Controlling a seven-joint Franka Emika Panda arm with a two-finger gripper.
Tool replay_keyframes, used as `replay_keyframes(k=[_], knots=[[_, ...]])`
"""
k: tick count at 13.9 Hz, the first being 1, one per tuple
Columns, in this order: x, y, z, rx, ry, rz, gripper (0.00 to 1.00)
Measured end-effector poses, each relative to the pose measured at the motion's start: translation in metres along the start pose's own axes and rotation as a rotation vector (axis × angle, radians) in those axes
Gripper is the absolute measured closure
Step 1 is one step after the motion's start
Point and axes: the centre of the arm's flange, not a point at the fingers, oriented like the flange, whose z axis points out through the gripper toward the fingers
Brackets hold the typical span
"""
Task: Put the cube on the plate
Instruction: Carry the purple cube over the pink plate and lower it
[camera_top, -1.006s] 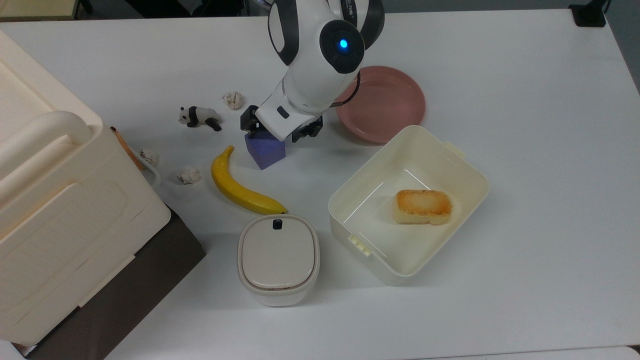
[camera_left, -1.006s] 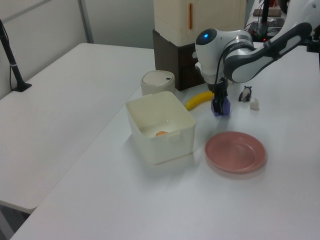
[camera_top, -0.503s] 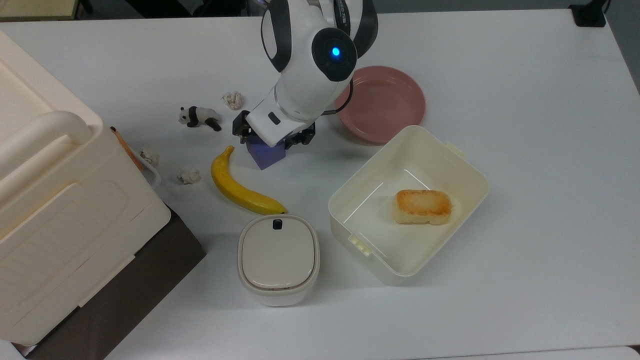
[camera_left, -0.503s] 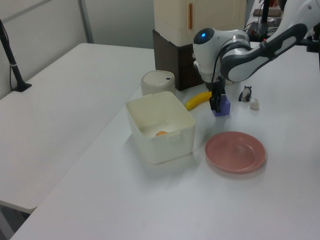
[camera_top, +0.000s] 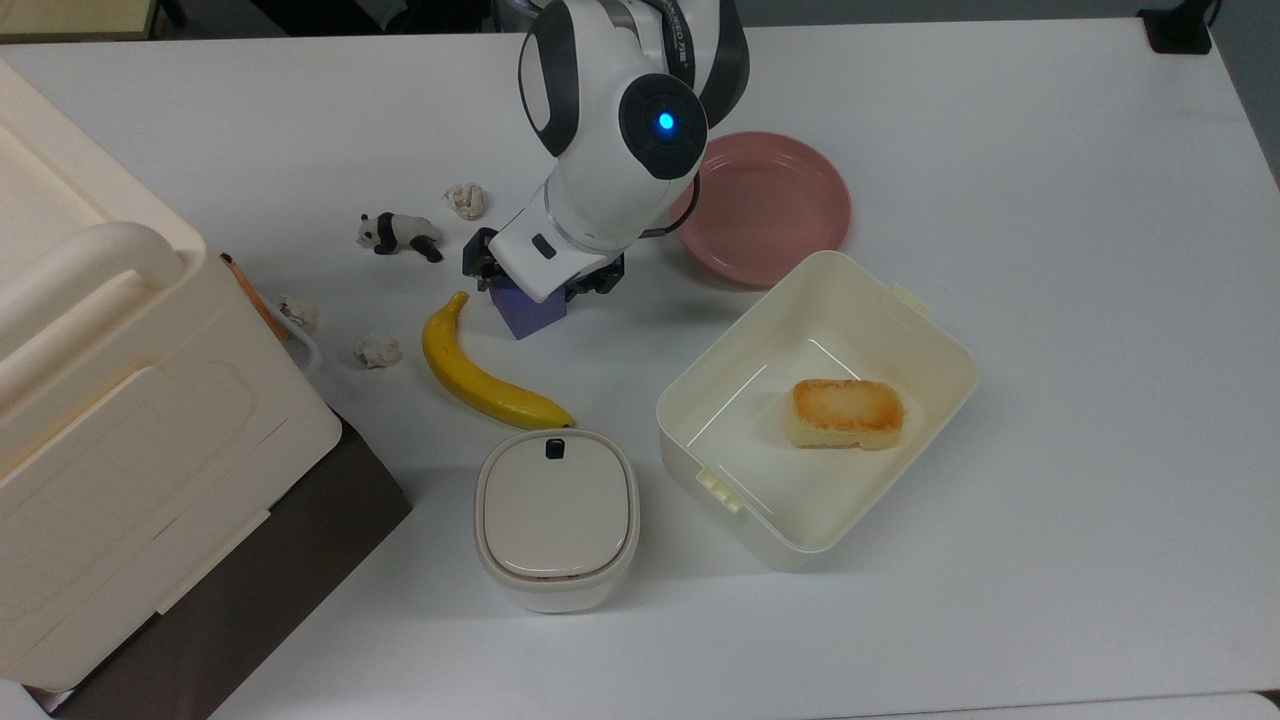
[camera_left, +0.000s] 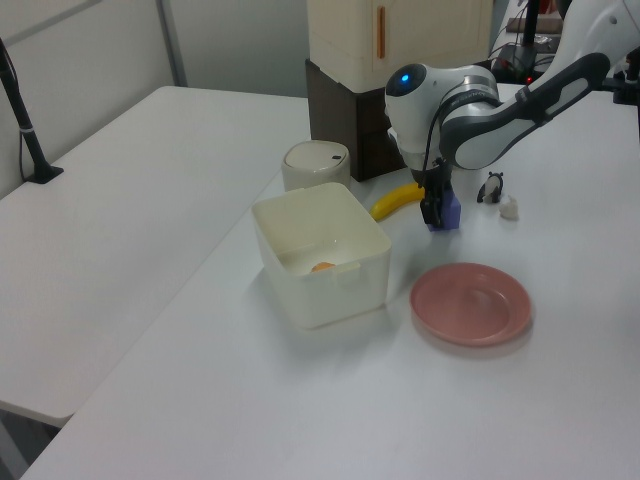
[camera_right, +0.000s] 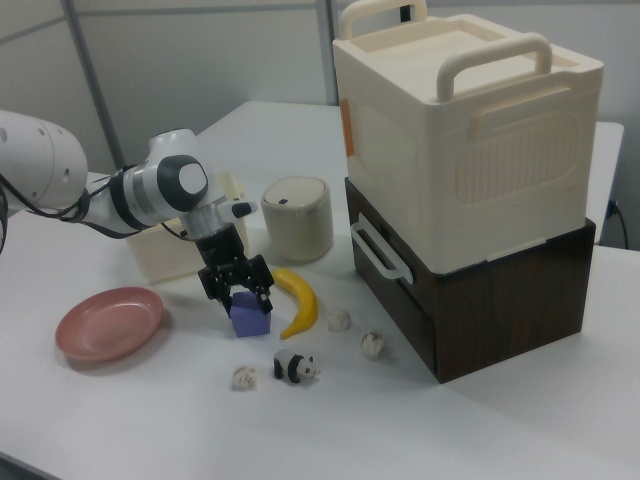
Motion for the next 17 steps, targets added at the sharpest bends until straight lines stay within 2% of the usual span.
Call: replay_keyframes(k=[3,6,8,12,17], knots=[[0.001,0.001,-0.003,0.001,0.006,0.002,0.28],[0.001,0.001,-0.004,0.001,0.007,0.003,0.30],[0.002,0.002,-0.005,0.001,0.010,0.006,0.35],[0.002,0.003,-0.012,0.001,0.018,0.021,0.35],[-0.020,-0.036,-0.055,-0.015,-0.022,-0.047,0.37]])
